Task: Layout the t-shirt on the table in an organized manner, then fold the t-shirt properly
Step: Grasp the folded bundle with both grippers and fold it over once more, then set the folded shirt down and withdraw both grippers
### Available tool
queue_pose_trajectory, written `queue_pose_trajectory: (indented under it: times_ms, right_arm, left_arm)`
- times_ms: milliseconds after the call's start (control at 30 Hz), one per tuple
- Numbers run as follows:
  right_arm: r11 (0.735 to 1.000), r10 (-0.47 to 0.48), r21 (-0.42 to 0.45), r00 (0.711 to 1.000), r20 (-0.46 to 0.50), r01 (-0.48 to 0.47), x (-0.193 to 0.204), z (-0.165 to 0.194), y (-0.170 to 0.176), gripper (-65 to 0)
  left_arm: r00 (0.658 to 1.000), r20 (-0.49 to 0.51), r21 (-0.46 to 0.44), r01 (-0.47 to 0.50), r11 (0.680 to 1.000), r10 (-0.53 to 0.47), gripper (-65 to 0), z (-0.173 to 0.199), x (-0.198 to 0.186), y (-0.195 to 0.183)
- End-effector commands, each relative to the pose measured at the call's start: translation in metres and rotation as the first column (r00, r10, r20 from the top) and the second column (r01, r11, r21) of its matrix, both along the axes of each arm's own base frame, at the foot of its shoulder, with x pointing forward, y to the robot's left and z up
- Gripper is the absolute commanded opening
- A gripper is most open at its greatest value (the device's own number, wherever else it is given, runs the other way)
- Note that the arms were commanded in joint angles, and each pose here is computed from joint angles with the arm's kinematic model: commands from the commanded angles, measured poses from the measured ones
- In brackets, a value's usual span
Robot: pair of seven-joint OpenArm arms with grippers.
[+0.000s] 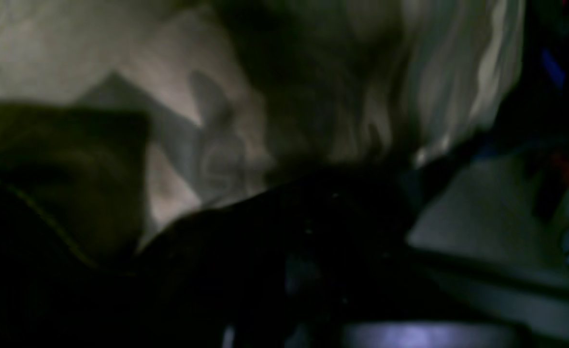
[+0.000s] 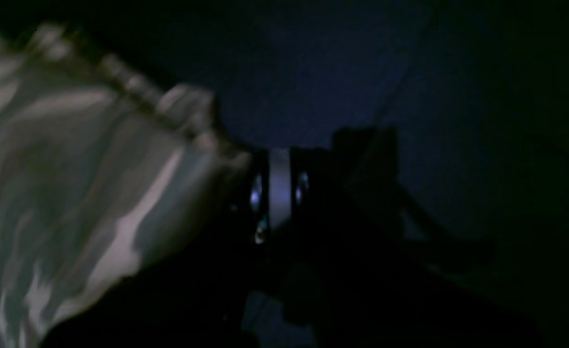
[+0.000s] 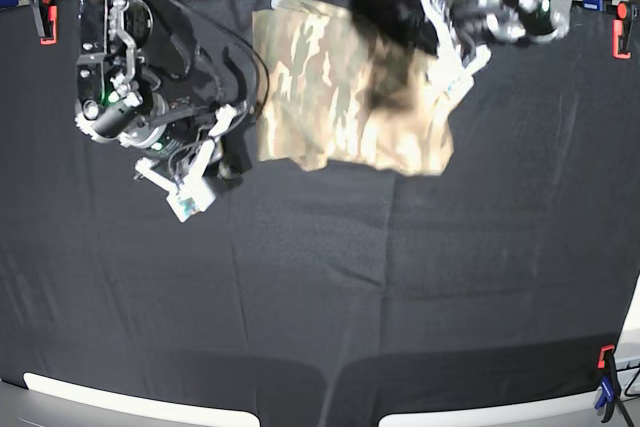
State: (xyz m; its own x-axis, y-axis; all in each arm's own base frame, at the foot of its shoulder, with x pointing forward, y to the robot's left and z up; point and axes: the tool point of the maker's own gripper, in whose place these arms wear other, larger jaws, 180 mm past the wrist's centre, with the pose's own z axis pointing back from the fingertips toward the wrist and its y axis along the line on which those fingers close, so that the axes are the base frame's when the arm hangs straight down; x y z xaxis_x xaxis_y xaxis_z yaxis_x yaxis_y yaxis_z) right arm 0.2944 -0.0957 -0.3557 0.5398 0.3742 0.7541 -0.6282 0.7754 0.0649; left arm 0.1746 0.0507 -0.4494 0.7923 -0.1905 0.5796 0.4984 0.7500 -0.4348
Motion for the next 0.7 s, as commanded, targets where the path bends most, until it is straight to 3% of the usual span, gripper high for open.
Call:
queue_pose_trajectory:
  times_ms: [0,167,333,567,667]
  right_arm:
    - [1.0,0.012,0.021,0.999,0.049,-0.013,0.007,0.014,0.002,-65.0]
    - [0.999,0.013,0.029,0.999,0.047,-0.014,0.007,0.014,0.004,-65.0]
    - [0.995,0.083,0.047,0.997,0.004,-0.083,-0.006,0.009,0.021,-65.0]
    - [0.963,0.267,0.047,0.961,-0.078,-0.264,-0.044,-0.011,0.073,-65.0]
    - [0.956,0.291,0.064,0.949,-0.118,-0.286,-0.061,-0.02,0.085,-65.0]
  left_arm:
    - [0.999,-0.027,0.13,-0.026,0.991,0.029,-65.0,-0.016,0.007,0.023]
    - [0.986,0.124,0.184,-0.13,0.974,0.109,-65.0,-0.005,0.074,0.041]
    - [0.945,0.275,0.157,-0.225,0.961,0.176,-65.0,0.013,0.133,0.052]
    - [0.922,0.3,0.095,-0.284,0.954,0.245,-65.0,0.017,0.175,0.053]
    - [0.923,0.285,0.073,-0.289,0.955,0.258,-65.0,0.015,0.185,0.043]
